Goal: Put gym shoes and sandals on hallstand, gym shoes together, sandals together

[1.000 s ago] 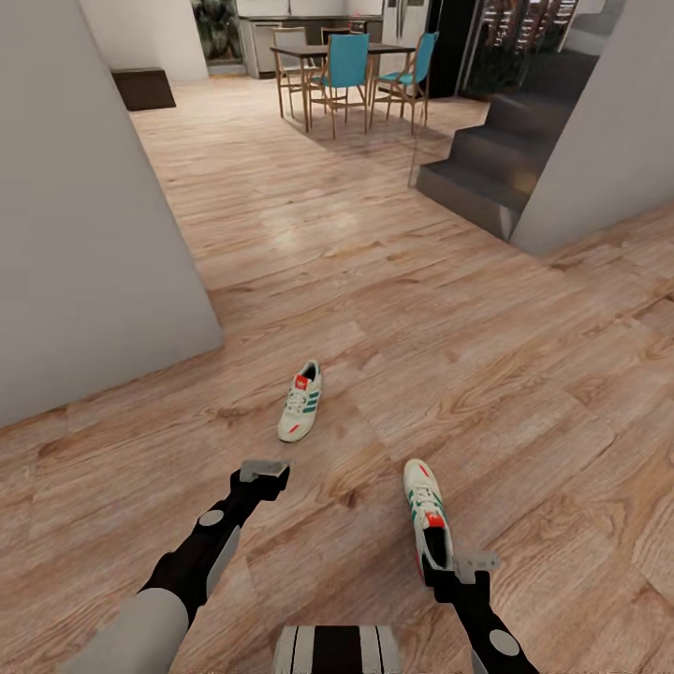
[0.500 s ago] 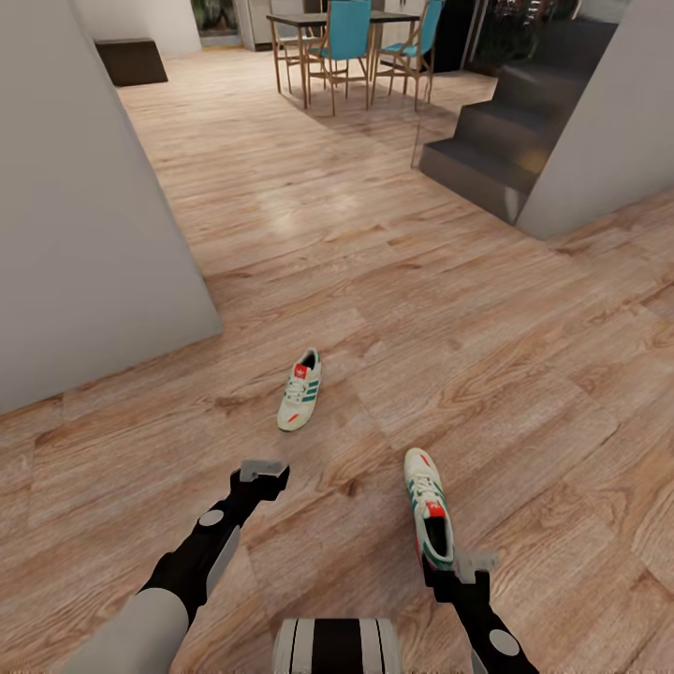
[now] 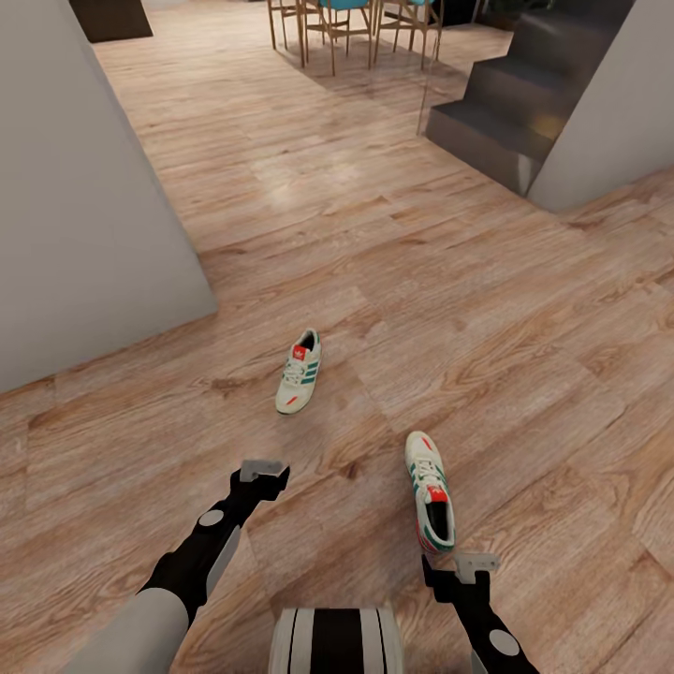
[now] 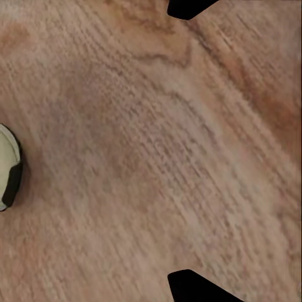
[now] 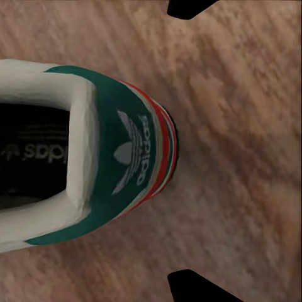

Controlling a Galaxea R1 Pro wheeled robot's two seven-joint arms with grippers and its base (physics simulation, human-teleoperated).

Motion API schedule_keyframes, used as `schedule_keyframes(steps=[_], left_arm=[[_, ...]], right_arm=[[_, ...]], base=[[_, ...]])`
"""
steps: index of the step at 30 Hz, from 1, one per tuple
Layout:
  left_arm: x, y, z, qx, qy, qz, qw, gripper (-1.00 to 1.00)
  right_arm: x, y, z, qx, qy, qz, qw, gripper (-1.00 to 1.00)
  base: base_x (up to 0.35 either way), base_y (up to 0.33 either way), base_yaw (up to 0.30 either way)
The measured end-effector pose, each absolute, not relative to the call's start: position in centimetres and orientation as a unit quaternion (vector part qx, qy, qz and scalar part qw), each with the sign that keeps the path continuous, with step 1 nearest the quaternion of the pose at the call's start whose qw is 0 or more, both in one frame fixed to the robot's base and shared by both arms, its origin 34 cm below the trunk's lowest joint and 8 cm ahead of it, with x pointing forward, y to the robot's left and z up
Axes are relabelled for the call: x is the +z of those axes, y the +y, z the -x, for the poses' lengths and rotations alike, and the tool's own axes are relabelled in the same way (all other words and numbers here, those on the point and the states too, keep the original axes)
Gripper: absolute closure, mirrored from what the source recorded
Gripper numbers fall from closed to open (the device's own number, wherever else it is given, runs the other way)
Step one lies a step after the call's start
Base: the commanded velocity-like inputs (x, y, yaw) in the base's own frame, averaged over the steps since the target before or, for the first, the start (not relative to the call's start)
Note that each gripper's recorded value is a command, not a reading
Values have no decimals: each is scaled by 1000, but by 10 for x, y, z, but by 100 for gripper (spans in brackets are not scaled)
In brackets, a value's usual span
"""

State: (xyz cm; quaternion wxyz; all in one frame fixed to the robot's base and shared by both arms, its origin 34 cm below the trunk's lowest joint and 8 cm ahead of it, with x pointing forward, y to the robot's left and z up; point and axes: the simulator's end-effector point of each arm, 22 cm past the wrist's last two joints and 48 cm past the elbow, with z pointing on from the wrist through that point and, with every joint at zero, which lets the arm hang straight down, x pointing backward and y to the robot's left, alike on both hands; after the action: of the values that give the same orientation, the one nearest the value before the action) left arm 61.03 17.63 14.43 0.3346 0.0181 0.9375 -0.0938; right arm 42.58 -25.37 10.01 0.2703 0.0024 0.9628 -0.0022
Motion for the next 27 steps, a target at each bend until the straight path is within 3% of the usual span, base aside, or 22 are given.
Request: schedule_keyframes(steps=[27], left_arm=[[123, 177, -594, -94, 946, -15, 310, -100]], right_arm=[[88, -254, -411, -2, 967, -2, 253, -100]], base=[[15, 0, 0]])
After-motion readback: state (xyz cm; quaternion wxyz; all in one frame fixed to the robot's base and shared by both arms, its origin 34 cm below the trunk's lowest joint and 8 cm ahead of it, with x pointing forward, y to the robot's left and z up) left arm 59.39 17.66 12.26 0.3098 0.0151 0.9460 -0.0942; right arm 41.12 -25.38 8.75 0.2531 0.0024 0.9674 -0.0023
